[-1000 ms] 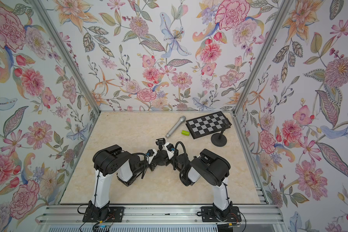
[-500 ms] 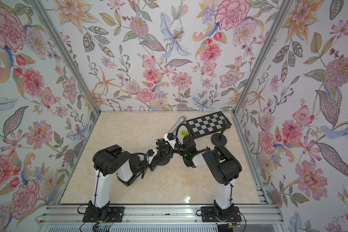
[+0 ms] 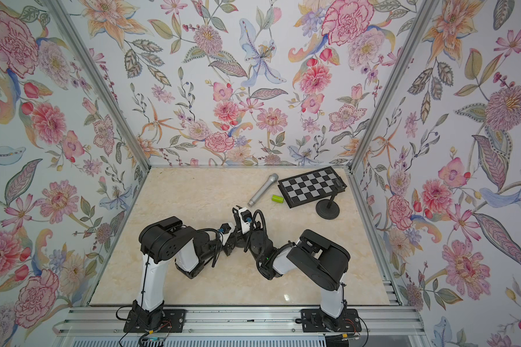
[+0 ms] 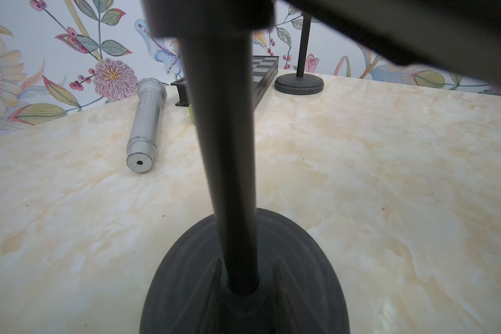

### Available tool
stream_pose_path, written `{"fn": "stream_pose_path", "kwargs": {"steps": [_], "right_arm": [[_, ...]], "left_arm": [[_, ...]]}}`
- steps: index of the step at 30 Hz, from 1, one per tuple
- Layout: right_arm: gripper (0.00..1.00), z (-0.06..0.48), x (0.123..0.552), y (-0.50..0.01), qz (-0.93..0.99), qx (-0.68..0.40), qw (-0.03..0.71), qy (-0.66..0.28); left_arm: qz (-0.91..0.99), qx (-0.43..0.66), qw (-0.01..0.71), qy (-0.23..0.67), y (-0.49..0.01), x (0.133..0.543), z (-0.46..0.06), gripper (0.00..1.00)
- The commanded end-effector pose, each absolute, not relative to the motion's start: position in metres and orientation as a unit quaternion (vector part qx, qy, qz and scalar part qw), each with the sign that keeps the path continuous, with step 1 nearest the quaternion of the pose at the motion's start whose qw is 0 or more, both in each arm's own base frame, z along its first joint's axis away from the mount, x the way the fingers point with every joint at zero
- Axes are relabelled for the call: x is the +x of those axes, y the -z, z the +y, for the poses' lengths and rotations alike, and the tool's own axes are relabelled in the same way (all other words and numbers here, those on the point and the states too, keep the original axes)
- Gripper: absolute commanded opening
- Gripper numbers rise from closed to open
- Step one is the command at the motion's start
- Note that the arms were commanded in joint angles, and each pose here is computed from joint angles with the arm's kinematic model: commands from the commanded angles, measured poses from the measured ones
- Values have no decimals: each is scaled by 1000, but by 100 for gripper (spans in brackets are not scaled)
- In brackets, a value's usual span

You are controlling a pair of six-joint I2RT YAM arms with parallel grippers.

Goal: Assemble a microphone stand
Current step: Screw the microphone stand pole into the microphone stand base.

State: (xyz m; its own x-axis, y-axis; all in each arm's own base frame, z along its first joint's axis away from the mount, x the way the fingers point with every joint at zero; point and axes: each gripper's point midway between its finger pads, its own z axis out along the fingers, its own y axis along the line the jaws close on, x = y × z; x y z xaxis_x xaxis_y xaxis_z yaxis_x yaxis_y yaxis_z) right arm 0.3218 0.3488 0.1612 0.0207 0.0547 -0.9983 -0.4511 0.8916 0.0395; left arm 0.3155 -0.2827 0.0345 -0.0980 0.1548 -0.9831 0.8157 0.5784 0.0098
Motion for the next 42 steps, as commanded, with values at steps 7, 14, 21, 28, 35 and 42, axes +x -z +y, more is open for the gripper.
{"fn": "stream_pose_path", "kwargs": {"steps": [7,14,21,28,35,42], "right_arm": [[55,349,289,-140,650,-211,710,-172],[77,340,249,-143,578,-392,628,-343],[66,338,256,-150,547,-481,517,-450],[53,337,293,-165,538,-480,497,-482],[47,344,311,-163,531,-489,476,-502],[17,342,324,-170,527,-444,515,-510]], "left_arm": [[677,330,601,268,-28,313,-264,30],[676,332,601,269,-30,311,-264,30],[675,332,601,272,-30,311,-265,30],[670,335,605,269,-34,311,-266,30],[671,336,606,265,-33,311,-264,30],[672,336,605,264,-32,312,-264,30]]}}
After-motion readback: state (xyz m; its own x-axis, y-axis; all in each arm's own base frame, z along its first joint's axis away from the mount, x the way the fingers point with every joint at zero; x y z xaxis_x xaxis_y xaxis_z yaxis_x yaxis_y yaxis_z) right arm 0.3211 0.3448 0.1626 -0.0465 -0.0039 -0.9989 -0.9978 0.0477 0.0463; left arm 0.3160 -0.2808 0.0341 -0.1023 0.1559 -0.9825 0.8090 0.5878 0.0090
